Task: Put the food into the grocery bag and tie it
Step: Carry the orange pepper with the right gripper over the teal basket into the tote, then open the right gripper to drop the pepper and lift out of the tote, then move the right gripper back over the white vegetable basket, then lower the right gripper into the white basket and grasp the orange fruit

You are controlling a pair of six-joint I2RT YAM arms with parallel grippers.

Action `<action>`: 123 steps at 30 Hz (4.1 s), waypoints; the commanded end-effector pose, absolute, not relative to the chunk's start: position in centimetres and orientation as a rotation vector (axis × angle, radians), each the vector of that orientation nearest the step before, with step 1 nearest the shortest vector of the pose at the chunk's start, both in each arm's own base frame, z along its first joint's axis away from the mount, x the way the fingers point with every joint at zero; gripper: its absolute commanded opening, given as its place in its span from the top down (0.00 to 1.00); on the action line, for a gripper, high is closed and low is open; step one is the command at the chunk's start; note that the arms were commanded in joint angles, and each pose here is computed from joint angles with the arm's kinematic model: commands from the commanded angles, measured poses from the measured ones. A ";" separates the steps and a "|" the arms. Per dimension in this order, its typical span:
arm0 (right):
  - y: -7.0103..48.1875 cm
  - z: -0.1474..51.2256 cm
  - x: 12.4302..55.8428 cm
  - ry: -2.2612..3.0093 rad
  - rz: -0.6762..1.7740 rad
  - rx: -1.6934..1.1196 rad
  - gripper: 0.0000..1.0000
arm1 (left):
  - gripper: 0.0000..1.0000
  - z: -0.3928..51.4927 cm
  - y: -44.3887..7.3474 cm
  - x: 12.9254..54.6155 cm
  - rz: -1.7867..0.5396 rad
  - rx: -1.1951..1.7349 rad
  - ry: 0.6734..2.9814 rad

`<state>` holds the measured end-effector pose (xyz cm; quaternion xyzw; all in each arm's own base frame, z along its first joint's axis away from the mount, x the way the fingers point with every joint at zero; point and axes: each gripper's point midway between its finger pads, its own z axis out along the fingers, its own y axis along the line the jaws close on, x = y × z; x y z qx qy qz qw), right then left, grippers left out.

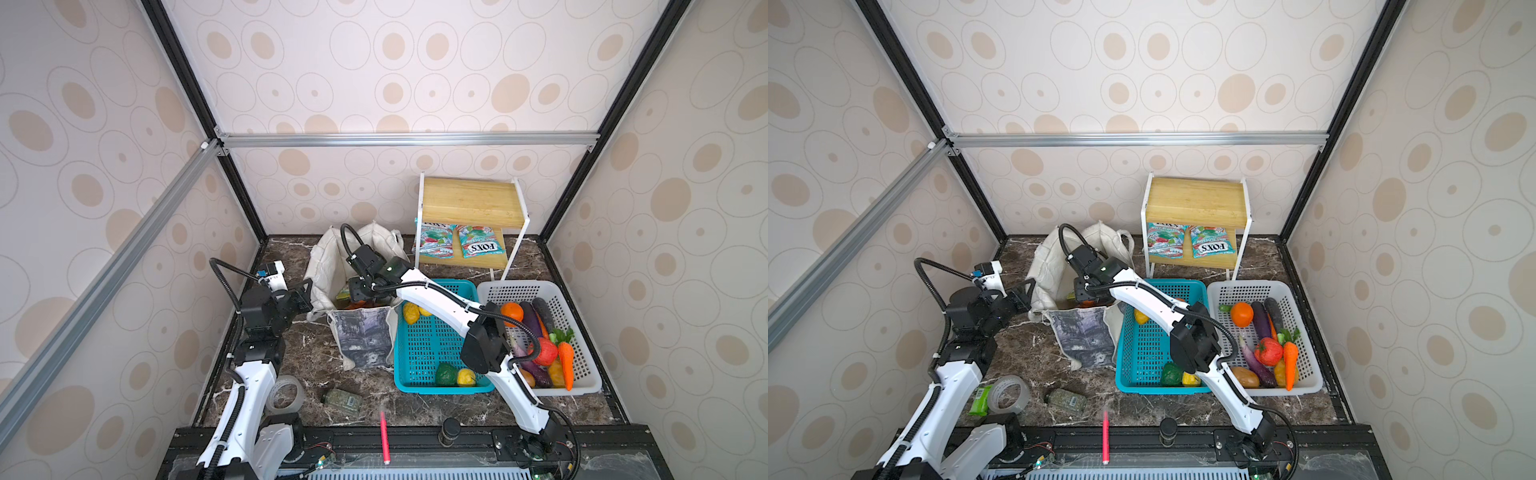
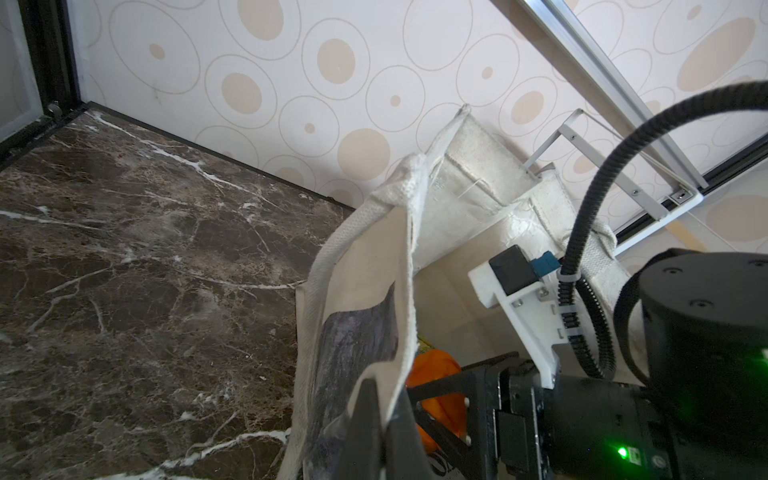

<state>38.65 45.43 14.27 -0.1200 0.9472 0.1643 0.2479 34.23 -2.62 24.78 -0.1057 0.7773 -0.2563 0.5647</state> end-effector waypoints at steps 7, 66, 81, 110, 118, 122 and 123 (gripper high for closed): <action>44.2 20.9 36.5 2.460 0.295 -0.435 0.00 | 1.00 25.3 -2.6 34.4 -0.620 -0.240 1.809; -2.2 13.8 32.6 2.485 0.159 0.681 0.02 | 1.00 24.8 -2.7 34.7 -0.627 -0.240 1.824; -3.0 8.4 36.2 2.589 0.204 0.733 0.09 | 1.00 24.4 -2.8 34.8 -0.640 -0.246 1.835; 0.3 6.7 34.9 2.684 0.198 0.615 0.33 | 1.00 24.4 -2.8 34.9 -0.641 -0.245 1.837; 1.7 5.1 33.2 2.735 0.240 0.623 0.32 | 1.00 24.4 -2.8 34.9 -0.645 -0.246 1.836; 3.1 5.1 32.5 2.742 0.228 0.567 0.31 | 1.00 24.4 -2.9 34.9 -0.645 -0.248 1.837; 3.3 5.1 32.5 2.739 0.236 0.562 0.31 | 1.00 24.4 -2.8 34.9 -0.644 -0.248 1.835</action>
